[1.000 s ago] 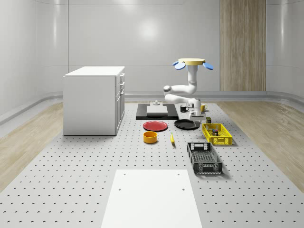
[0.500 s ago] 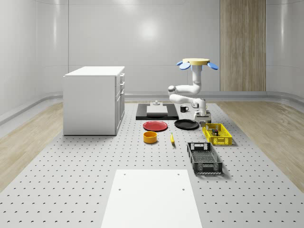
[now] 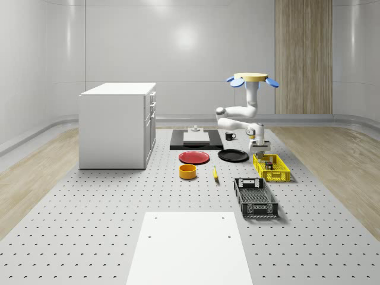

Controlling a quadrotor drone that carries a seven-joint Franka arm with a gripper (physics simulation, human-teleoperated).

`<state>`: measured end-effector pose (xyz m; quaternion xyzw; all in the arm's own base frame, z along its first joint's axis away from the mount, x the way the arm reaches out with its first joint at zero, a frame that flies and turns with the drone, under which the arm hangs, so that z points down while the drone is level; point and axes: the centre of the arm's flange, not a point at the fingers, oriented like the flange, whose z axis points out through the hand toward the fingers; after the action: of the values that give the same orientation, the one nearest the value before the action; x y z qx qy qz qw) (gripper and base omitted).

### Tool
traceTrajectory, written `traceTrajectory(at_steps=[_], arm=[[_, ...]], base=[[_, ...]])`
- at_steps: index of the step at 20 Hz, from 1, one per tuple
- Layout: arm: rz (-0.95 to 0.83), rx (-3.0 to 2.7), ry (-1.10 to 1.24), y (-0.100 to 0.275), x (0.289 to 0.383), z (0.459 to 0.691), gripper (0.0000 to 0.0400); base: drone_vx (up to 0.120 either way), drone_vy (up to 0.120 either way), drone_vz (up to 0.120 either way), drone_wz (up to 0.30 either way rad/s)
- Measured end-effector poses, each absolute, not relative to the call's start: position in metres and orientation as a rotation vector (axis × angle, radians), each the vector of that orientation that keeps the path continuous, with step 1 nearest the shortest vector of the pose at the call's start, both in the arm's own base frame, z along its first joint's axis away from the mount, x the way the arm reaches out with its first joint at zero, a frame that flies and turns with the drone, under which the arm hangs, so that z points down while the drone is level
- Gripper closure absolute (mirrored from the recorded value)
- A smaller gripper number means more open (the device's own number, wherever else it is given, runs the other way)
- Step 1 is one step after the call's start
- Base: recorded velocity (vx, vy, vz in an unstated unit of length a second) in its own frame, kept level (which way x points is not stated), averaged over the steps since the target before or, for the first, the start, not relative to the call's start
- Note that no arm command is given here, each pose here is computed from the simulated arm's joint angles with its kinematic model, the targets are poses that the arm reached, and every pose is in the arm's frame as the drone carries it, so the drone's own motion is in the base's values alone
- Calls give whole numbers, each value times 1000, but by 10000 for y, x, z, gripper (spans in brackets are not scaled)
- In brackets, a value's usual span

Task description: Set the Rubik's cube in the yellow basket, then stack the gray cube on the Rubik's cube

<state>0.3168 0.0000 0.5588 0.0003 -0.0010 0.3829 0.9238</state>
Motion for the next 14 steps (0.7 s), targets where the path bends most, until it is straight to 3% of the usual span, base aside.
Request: traceTrajectory(at_steps=[2,6,9,12,14], arm=[[786,1,-2,0,3168,5588,150],[786,1,-2,0,3168,5588,150],[786,1,-2,0,3168,5587,150],[786,1,-2,0,3168,5587,150],[786,1,-2,0,3168,5587,150]], base=[[0,120,-20,0],[0,120,-120,0],[0,120,0,0],[0,13,0,0],[0,120,0,0]])
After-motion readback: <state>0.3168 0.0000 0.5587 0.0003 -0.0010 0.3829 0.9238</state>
